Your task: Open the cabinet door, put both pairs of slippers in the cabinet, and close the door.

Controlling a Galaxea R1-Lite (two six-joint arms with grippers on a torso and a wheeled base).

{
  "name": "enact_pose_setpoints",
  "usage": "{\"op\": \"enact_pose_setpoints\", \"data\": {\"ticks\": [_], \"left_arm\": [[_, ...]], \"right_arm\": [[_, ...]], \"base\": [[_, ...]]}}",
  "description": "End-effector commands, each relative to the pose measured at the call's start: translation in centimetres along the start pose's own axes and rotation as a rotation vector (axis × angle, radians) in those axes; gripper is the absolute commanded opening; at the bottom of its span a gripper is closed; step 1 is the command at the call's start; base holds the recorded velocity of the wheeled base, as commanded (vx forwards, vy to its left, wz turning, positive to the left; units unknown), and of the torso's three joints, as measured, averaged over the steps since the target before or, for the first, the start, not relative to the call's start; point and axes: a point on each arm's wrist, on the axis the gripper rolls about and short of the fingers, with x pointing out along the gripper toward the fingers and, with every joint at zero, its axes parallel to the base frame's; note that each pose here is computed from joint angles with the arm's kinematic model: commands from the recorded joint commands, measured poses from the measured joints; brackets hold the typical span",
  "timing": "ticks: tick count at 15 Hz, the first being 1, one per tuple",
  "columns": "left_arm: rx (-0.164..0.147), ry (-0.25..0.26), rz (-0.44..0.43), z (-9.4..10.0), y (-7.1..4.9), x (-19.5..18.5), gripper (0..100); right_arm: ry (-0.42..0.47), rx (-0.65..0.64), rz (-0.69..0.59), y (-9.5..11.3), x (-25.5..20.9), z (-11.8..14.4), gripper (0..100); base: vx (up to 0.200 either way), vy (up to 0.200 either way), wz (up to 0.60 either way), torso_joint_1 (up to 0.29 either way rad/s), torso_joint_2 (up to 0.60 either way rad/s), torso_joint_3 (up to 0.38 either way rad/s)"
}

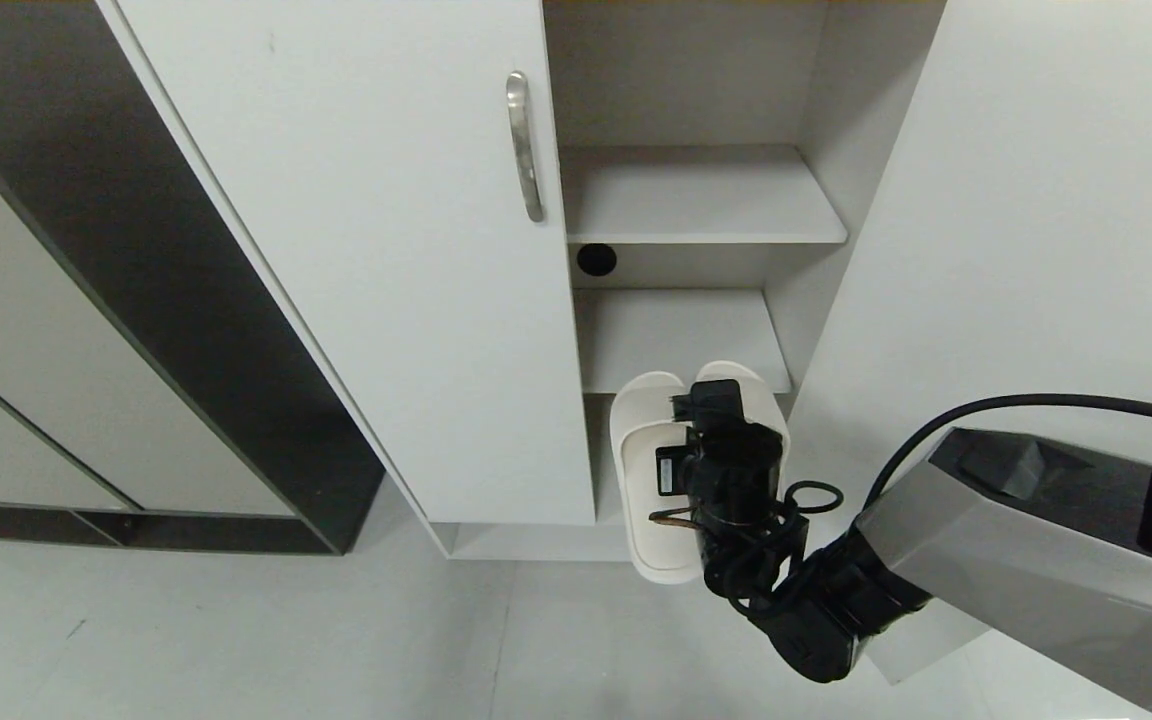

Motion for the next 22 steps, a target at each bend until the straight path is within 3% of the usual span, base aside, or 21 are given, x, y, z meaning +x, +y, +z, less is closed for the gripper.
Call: {"op": "enact_pose_setpoints", "data": {"ticks": [1,9,14,18,22], "left_arm": [[-0.001,0.001,0.0,0.0,0.0,0.0,0],[-0.001,0.001,0.0,0.0,0.0,0.0,0],[0.001,0.001,0.001,0.0,0.0,0.0,0],[0.001,0.001,0.0,0.0,0.0,0.0,0],[-0.001,-0.001,0.0,0.0,0.0,0.0,0]], "right_arm": [[-0.003,0.003,-0.006,-0.2,0.1,0.2,0],[0.003,0.001,-0.005,-0.3,0.0,-0.1,0],[-0.043,0.039,0.001,-0.1,-0.1,0.4,0],[-0.017,0.013,0.02,-0.5,1.6,-0.3,0],[0.0,0.001,0.012,0.2,4.4,1.0,0]], "base": [[0.2,0.0,0.0,0.002,0.0,0.002],[0.2,0.0,0.0,0.006,0.0,0.002],[0.0,0.0,0.0,0.0,0.0,0.0],[0.0,0.0,0.0,0.0,0.0,0.0],[0.0,0.0,0.0,0.0,0.0,0.0]]}}
